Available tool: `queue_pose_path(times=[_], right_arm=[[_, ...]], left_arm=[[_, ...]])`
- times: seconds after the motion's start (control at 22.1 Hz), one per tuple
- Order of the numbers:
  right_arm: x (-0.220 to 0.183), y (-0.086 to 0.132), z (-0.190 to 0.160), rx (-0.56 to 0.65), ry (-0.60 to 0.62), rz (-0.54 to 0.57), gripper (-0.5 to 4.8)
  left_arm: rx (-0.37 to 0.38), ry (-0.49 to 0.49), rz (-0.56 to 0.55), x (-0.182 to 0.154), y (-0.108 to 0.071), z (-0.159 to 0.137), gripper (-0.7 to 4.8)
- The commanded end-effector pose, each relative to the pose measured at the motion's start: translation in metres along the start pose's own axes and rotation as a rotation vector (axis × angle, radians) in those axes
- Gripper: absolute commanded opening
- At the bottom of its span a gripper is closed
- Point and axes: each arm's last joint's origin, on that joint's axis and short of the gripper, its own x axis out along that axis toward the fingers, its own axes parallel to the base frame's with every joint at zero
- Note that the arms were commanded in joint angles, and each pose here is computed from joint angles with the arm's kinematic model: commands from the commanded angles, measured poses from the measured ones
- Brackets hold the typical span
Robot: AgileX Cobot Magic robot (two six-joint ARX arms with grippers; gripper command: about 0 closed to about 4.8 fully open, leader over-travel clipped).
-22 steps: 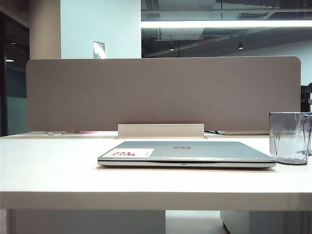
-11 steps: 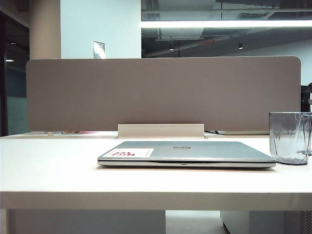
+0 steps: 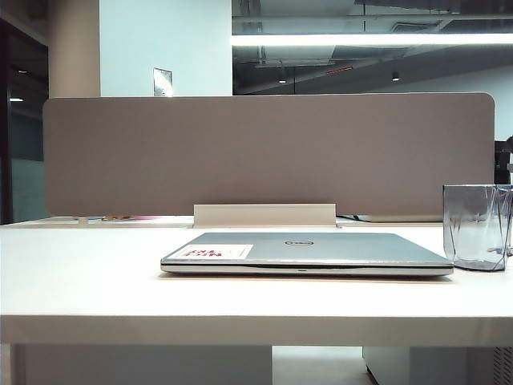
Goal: Pick up the water cup and place it on the right side of the laptop.
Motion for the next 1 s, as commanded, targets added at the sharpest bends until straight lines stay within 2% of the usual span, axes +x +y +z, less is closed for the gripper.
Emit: queue_pose_path(times=[0.05, 0.54, 0.68, 1.0], right_arm=[[0.0, 0.0, -0.001, -0.003, -0.003, -0.004, -0.08], [0.001, -0.003, -0.001, -0.028, -0.003, -0.021, -0.08], [0.001, -0.011, 0.0, -0.015, -0.013, -0.103, -0.08], [0.001, -0.01, 0.0, -0.015, -0.011, -0.083, -0.08]], left_arm=[[0.001, -0.014, 0.001, 0.0, 0.0, 0.002, -0.05], [0.001, -0.014, 0.001, 0.0, 0.0, 0.002, -0.05], [0.001, -0.014, 0.001, 0.0, 0.0, 0.002, -0.05], [0.001, -0.014, 0.001, 0.0, 0.0, 0.002, -0.05]])
